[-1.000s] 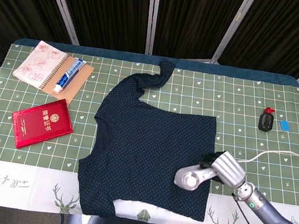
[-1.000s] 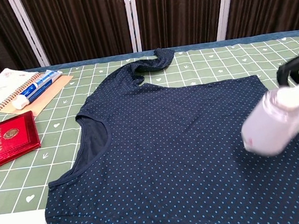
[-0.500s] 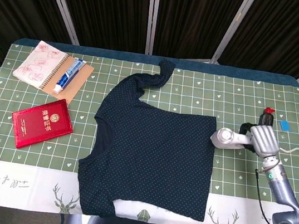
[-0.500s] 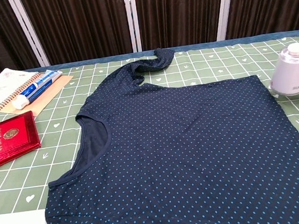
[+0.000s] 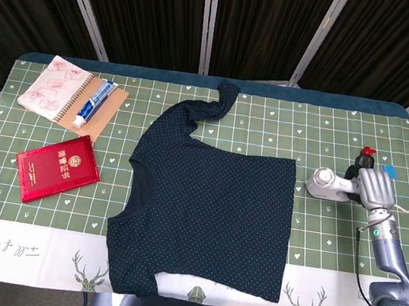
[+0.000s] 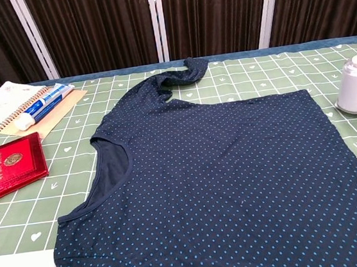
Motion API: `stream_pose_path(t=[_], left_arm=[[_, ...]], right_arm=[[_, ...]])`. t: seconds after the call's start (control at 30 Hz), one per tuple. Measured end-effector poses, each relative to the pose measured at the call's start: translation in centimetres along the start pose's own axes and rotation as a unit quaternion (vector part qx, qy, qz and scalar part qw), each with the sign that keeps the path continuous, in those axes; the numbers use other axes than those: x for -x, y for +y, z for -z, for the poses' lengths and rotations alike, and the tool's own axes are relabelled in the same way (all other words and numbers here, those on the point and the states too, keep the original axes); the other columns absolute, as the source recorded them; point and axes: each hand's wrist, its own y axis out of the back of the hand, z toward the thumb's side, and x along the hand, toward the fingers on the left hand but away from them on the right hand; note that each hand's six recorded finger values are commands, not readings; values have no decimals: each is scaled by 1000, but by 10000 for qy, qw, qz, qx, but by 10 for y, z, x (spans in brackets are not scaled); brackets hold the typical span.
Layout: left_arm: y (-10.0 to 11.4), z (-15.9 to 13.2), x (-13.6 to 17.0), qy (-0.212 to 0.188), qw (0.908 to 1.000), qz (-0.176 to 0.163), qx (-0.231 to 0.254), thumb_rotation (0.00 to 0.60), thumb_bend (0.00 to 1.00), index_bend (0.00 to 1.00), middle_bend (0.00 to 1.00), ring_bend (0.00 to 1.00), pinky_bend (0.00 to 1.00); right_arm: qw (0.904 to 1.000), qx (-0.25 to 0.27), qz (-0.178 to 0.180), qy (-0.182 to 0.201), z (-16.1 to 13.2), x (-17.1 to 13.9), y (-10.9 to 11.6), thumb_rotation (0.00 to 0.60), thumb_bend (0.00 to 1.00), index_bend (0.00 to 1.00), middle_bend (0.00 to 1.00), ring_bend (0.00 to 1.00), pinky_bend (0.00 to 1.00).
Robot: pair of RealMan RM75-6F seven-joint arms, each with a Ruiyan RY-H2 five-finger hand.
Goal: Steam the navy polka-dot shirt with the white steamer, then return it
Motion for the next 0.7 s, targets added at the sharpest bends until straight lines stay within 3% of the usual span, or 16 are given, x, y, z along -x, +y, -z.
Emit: stream_pose_path(t=[0.07, 0.13, 0.23, 0.3, 0.53, 0.7], left_arm=[[0, 0, 0, 1, 10000, 4, 3, 600, 0, 0, 0, 0, 0], [0, 0, 0, 2, 10000, 8, 11, 600, 0, 0, 0, 0, 0], [0, 0, 1, -5, 10000, 0, 11, 600, 0, 0, 0, 0, 0], [0, -1, 1, -12, 10000, -2, 14, 600, 0, 0, 0, 0, 0], [2, -2, 3, -55, 10000, -25, 48, 600, 0, 0, 0, 0, 0], [5, -3, 5, -89, 9999, -56, 87, 600, 0, 0, 0, 0, 0]], right_arm=[[9999, -75, -91, 75, -1, -2, -3, 600, 135, 430, 375, 376, 714], [9998, -123, -127, 125, -2, -3, -4, 600, 12, 282, 230, 212, 612], [9996, -185, -172, 126, 0, -5, -6, 600, 0, 86, 42, 20, 403], [9995, -177, -231, 96, 2, -5, -7, 600, 0, 12, 1, 0, 306], [9990, -272, -346, 55, 10, -15, -9, 600, 0, 0, 0, 0, 50], [9988, -356, -269, 201, 9, -30, -3, 600, 0, 0, 0, 0, 0]])
